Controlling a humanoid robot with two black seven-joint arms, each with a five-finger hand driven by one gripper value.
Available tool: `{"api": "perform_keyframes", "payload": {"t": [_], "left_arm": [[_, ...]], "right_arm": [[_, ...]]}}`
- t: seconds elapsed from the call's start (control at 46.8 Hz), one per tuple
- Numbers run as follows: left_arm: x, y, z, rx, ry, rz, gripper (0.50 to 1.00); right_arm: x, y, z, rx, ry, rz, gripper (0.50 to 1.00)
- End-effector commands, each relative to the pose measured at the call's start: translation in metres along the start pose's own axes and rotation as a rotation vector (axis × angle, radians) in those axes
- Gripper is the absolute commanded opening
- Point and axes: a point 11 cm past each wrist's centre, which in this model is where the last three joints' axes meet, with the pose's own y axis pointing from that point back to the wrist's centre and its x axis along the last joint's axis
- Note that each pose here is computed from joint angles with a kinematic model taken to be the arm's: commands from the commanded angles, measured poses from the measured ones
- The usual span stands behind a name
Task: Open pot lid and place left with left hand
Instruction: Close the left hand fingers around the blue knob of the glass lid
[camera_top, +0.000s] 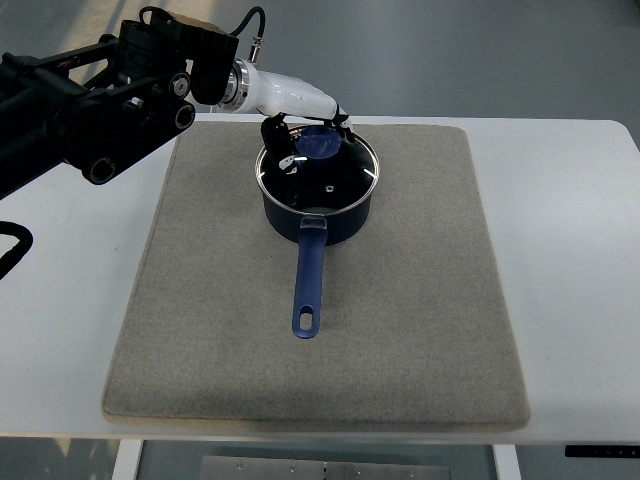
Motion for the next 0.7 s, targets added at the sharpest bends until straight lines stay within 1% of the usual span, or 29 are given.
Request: {"api": "perform_keyframes", "payload": {"t": [0.0,0.128,0.192,0.406,0.555,0.598,0.641,0.683], "left_arm": [[0.0003,-0.0012,0.0007,0.006,-0.004,-0.001,0.825],[0.0003,-0.0012,0.0000,0.013,-0.006,-0.001,0.816],[0.0002,-0.0012,-0.0001,0.013,-0.008,-0.002,0.789],[0.0029,-0.0004,0.0009,0.011,-0.010,0.003,0.786],[0.0036,-0.0002,0.0006,0.013,-0.010,0.004,0.776],[0.0037,-0.0002,0.0011,0.012,-0.011,0.004,0.752],[0.0037,-0.0002,0.0011,0.012,-0.011,0.004,0.743],[0.0037,-0.0002,0.0011,0.012,-0.011,0.004,0.722]], "right_arm": [[-0.0005,0.0000,-0.0002,0.000,0.000,-0.001,0.917],[0.0000,0.0000,-0.0002,0.000,0.000,0.000,0.915],[0.0000,0.0000,0.0007,-0.001,0.000,0.000,0.915],[0.0000,0.0000,-0.0002,0.000,0.000,0.000,0.917],[0.0000,0.0000,-0.0002,0.000,0.000,0.000,0.915],[0.0000,0.0000,-0.0002,0.000,0.000,0.000,0.917],[0.0000,0.0000,0.0007,-0.001,0.000,0.000,0.917],[0.0000,0.0000,-0.0002,0.000,0.000,0.000,0.915]]}}
